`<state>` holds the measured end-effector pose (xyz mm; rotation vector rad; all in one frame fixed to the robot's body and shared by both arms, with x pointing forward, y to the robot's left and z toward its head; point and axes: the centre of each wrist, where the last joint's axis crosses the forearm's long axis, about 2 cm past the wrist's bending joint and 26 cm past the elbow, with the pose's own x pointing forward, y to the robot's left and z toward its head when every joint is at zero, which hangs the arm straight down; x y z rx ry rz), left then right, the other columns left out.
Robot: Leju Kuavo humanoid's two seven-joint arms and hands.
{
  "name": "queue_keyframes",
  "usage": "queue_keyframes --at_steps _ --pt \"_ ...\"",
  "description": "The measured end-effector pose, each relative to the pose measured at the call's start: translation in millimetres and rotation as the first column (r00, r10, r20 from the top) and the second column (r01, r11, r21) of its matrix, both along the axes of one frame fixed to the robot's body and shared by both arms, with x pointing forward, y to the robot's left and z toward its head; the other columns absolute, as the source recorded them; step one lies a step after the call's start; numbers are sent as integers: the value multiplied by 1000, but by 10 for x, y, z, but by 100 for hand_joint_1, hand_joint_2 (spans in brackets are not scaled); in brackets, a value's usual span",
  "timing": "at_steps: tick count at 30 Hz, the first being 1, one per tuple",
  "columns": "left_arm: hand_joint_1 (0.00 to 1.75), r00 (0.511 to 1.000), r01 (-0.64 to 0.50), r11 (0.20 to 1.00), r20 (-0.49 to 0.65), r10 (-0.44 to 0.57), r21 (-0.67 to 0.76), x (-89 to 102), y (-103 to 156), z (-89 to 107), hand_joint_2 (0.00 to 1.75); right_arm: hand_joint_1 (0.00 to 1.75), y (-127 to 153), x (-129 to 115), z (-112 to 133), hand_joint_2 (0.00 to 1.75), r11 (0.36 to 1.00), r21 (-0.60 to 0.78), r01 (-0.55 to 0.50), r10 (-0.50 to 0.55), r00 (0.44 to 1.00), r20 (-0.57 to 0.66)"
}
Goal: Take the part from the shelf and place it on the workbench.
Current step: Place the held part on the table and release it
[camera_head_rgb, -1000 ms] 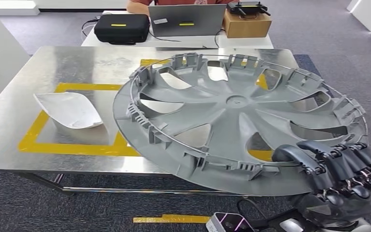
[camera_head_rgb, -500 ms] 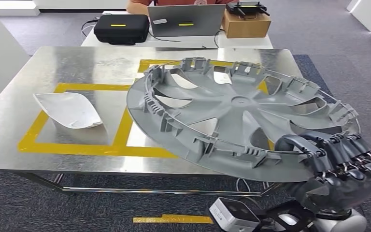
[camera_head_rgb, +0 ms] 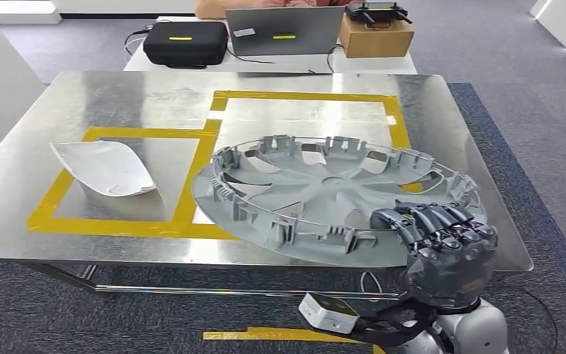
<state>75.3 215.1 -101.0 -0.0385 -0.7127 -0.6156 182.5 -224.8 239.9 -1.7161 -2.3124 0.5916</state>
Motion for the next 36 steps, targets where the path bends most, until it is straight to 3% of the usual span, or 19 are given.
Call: queue_keyframes --at_steps 18,36 --pt "0 1000 -24 1000 -7 24 -5 -1 4 -1 175 175 18 132 -445 175 999 -20 32 -35 981 -191" --pt "0 999 -35 999 -27 35 8 -8 19 -4 175 175 -76 169 -647 175 988 -153 -35 -2 972 -237"
